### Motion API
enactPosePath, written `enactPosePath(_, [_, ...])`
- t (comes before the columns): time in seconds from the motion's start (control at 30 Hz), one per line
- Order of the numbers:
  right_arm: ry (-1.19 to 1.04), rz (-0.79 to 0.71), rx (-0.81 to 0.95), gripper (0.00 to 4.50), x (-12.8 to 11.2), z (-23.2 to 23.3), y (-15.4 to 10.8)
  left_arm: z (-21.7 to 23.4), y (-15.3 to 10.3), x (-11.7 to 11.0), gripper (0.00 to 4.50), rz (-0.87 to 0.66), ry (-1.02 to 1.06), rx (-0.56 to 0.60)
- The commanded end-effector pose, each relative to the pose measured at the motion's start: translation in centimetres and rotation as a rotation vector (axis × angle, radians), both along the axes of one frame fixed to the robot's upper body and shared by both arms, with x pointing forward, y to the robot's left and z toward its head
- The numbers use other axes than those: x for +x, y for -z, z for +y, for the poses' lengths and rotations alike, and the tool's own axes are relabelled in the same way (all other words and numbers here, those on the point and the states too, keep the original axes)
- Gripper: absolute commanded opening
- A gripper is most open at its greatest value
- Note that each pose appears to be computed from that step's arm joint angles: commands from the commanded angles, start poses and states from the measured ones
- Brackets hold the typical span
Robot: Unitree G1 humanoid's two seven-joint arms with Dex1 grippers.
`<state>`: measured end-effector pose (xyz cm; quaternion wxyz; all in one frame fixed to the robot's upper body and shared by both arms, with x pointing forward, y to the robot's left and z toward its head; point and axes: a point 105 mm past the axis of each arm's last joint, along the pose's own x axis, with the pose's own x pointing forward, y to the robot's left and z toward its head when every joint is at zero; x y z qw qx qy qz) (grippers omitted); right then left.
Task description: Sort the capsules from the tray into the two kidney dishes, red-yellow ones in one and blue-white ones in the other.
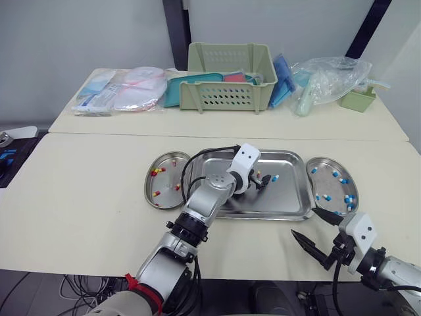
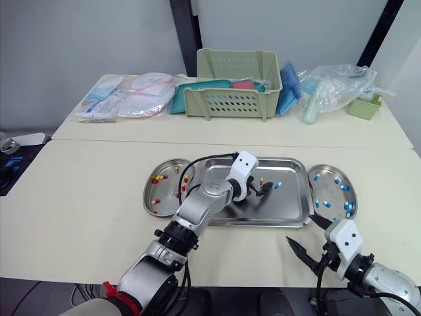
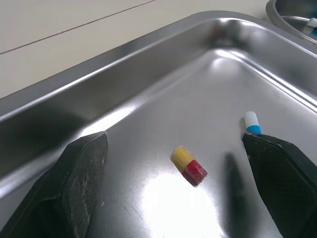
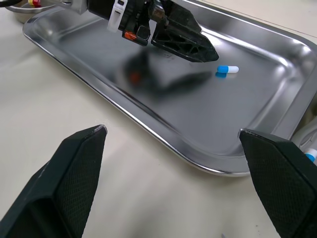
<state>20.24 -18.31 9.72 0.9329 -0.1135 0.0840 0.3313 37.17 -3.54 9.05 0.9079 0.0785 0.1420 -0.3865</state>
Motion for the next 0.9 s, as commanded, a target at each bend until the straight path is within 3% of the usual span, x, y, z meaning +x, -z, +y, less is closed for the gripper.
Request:
enactPosePath(0.03, [-0.009, -0.041, 0.001, 4.50, 0.0, 0.5, -1.2, -0.6, -0.2, -0.2, 3.60, -0.009, 0.032, -0.004])
enactPosePath(0.4, [-0.001, -0.042, 0.012, 4.50, 0.1, 0.8, -1.5, -0.6, 0.4, -0.6, 0.02, 0.011, 0.066, 0.008])
enactPosePath(0.67, [-0.015, -0.050, -0.013, 4.50, 0.0, 0.9, -1.4, -0.2, -2.2, -0.8, 0.02, -0.068, 0.114, -0.029])
enactPosePath(0.9, [-0.057, -0.124, -0.050, 4.50, 0.2, 1.1, -1.7, 3.8, -7.2, -2.5, 0.02, -0.172, 0.196, -0.045])
